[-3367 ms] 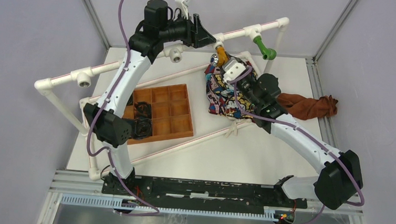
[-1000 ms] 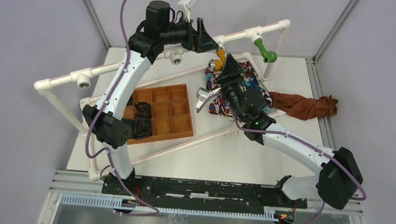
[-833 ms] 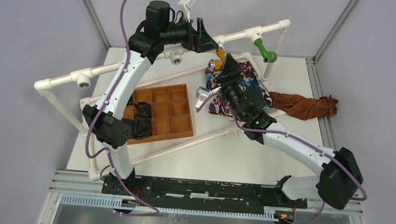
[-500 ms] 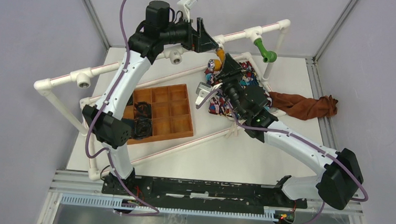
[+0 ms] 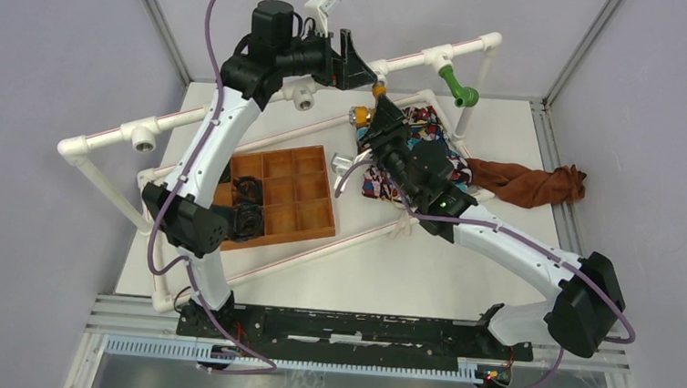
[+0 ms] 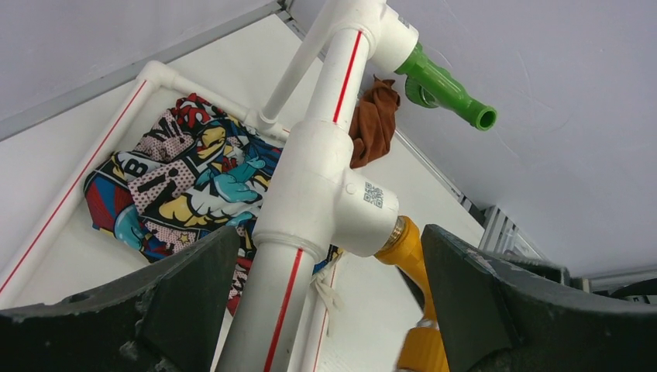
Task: Install the water faucets
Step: Adjust the water faucet.
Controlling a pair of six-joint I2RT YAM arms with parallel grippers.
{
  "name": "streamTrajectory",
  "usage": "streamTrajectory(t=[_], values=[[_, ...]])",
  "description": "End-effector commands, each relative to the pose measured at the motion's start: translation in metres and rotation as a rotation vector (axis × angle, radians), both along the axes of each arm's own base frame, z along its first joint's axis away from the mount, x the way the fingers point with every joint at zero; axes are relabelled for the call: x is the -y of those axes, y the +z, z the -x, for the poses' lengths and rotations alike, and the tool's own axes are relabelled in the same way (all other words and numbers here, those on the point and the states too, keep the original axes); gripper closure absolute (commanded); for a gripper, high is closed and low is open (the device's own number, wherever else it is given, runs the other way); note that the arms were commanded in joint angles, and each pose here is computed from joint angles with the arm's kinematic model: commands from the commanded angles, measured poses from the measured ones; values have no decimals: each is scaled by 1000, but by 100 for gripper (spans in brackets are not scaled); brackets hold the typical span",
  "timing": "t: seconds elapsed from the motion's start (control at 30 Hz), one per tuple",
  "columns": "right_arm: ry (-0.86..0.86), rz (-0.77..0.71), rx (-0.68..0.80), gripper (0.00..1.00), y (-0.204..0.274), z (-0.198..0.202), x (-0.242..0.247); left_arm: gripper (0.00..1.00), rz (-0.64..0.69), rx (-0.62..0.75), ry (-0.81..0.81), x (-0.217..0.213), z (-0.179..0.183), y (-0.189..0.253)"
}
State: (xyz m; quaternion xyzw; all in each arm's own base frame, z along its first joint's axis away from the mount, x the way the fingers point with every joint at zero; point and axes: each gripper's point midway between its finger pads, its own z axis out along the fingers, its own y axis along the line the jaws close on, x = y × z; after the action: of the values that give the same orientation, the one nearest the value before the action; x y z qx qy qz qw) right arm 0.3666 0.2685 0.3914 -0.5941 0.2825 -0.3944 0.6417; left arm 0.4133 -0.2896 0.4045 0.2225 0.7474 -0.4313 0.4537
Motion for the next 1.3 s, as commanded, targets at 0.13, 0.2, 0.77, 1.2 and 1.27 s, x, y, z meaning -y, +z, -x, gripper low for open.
streamTrajectory(t=[0.13, 0.2, 0.77, 1.2, 1.27], values=[[2, 371, 150, 100, -3, 4, -18, 5, -20, -62, 21, -14, 13, -5], [7, 345, 141, 100, 3, 5, -17, 5, -19, -67, 22, -15, 13, -6], [68, 129, 50, 100, 13, 14, -5, 5, -13, -59, 23, -21, 15, -3], [326, -536, -167, 100, 35, 68, 20, 1, 13, 177, 122, -46, 22, 61], [371, -671, -238, 100, 36, 74, 27, 0, 12, 258, 162, -56, 28, 78]])
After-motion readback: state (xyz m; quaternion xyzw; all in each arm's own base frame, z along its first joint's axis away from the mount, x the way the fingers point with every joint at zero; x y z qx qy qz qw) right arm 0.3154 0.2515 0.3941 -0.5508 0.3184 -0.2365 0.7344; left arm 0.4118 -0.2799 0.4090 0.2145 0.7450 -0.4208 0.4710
